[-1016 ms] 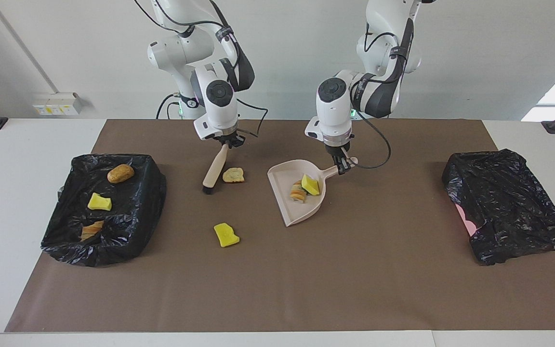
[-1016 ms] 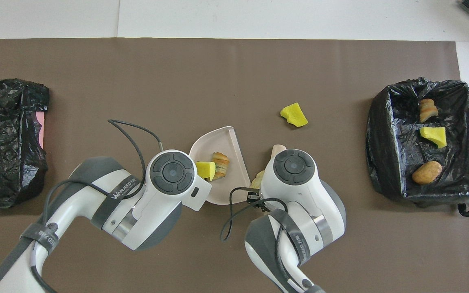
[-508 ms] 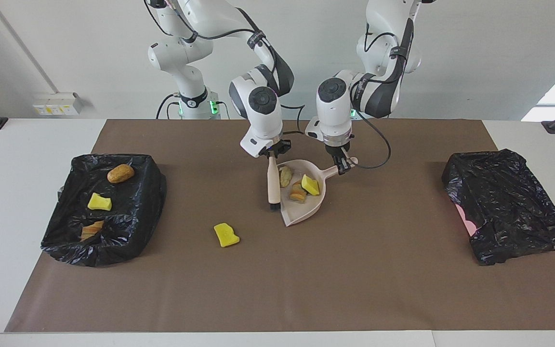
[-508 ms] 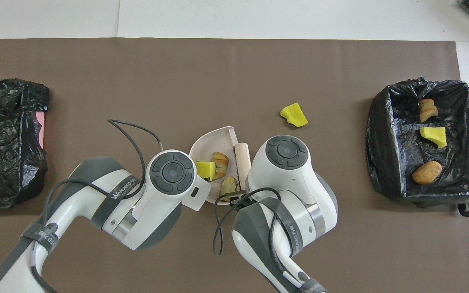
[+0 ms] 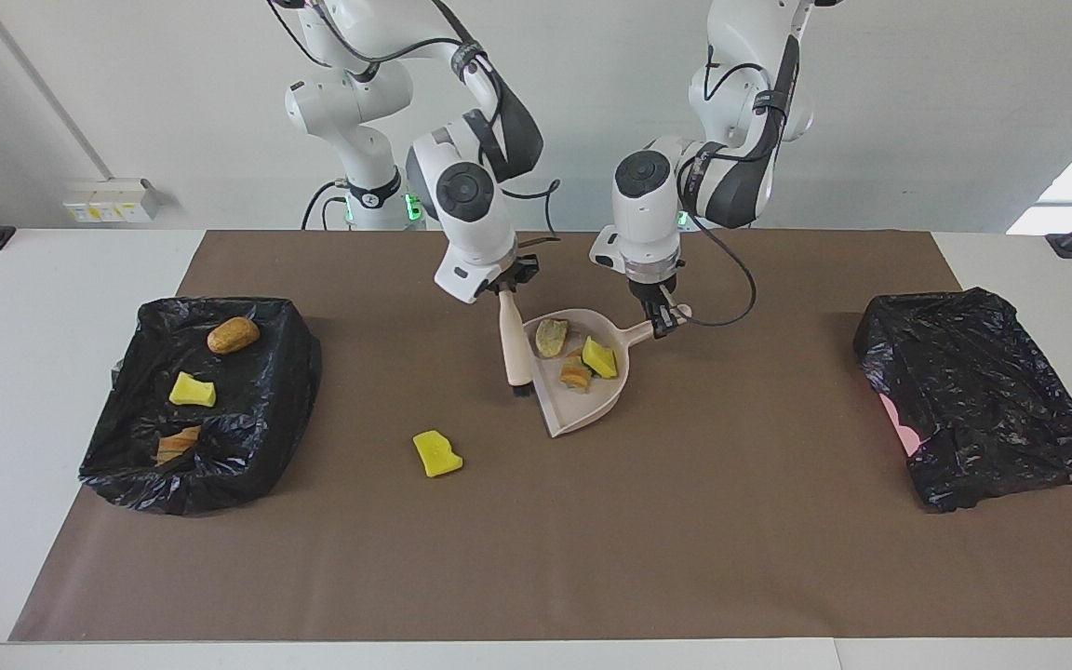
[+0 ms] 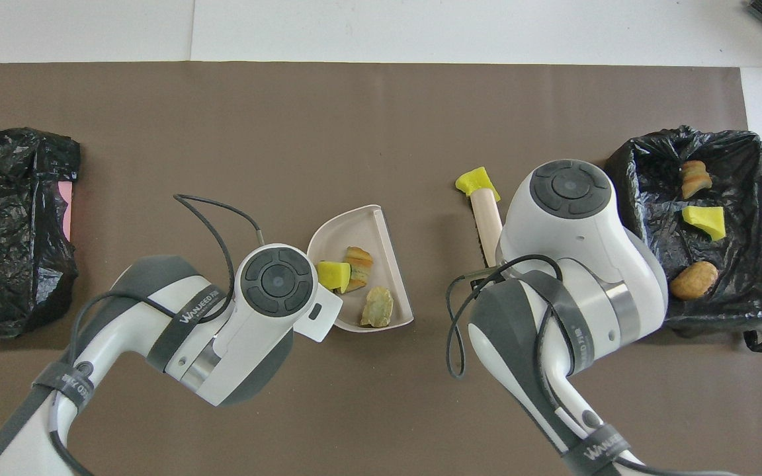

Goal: Sweep and dump trash in bin
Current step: 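Move the brush toward the yellow sponge with the right gripper, then sweep the yellow sponge into the dustpan with the right gripper's brush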

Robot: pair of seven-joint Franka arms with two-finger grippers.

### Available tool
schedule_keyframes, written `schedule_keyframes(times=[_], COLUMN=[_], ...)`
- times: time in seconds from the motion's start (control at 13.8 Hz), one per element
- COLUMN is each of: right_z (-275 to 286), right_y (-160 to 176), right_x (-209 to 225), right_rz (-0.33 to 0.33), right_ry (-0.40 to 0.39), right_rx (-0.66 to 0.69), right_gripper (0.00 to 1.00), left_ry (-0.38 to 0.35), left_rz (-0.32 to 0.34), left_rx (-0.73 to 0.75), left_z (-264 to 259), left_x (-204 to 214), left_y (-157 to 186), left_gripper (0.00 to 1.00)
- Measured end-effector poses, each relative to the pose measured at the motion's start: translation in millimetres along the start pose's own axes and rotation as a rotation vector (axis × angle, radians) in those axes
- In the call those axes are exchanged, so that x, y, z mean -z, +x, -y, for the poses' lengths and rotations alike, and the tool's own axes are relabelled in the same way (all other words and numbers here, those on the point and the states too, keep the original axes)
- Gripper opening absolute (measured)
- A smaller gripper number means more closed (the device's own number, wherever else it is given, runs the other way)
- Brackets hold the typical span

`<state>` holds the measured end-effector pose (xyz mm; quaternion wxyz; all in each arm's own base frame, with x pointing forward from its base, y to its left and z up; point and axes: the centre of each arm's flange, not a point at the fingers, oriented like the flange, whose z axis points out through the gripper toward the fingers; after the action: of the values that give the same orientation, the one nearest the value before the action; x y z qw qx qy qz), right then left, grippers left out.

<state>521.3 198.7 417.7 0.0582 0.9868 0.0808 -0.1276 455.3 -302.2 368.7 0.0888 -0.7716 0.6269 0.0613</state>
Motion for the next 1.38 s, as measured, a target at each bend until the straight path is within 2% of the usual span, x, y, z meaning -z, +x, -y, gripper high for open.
schedule_keyframes(times=[0.15,0.36,0.51,0.65,0.8,1.02,1.23,1.38], right_z=[-31.2,-86.3,-90.6,-74.4,-43.0,24.8,85.9,108.3], right_y=[18.6,52.8,77.7,100.6,109.1,97.5,79.6,68.5], right_x=[2.1,-12.6,-27.6,-38.7,-42.7,-40.3,-42.0,-43.2], right_rz=[-0.041,-0.079,-0.092,-0.097,-0.099,-0.089,-0.058,-0.038], right_ry=[-0.057,-0.092,-0.111,-0.108,-0.059,-0.004,0.121,0.16], right_rx=[0.042,0.133,0.149,0.173,0.2,0.255,0.271,0.3], right_gripper=[0.26,0.26,0.26,0.26,0.26,0.26,0.26,0.26], left_ry=[0.005,0.011,0.007,0.0,-0.004,-0.008,-0.011,-0.012], left_rz=[-0.008,-0.019,-0.024,-0.027,-0.026,-0.024,-0.021,-0.021], left_rx=[0.005,0.024,0.04,0.061,0.072,0.089,0.102,0.105], left_z=[0.8,2.8,4.0,3.6,2.7,1.9,0.7,0.5], left_x=[0.3,0.2,-0.9,-2.0,-3.4,-5.0,-7.1,-7.4], left_y=[0.5,0.0,-1.2,-1.5,-1.7,-2.0,-2.4,-2.5], left_gripper=[0.32,0.32,0.32,0.32,0.32,0.32,0.32,0.32])
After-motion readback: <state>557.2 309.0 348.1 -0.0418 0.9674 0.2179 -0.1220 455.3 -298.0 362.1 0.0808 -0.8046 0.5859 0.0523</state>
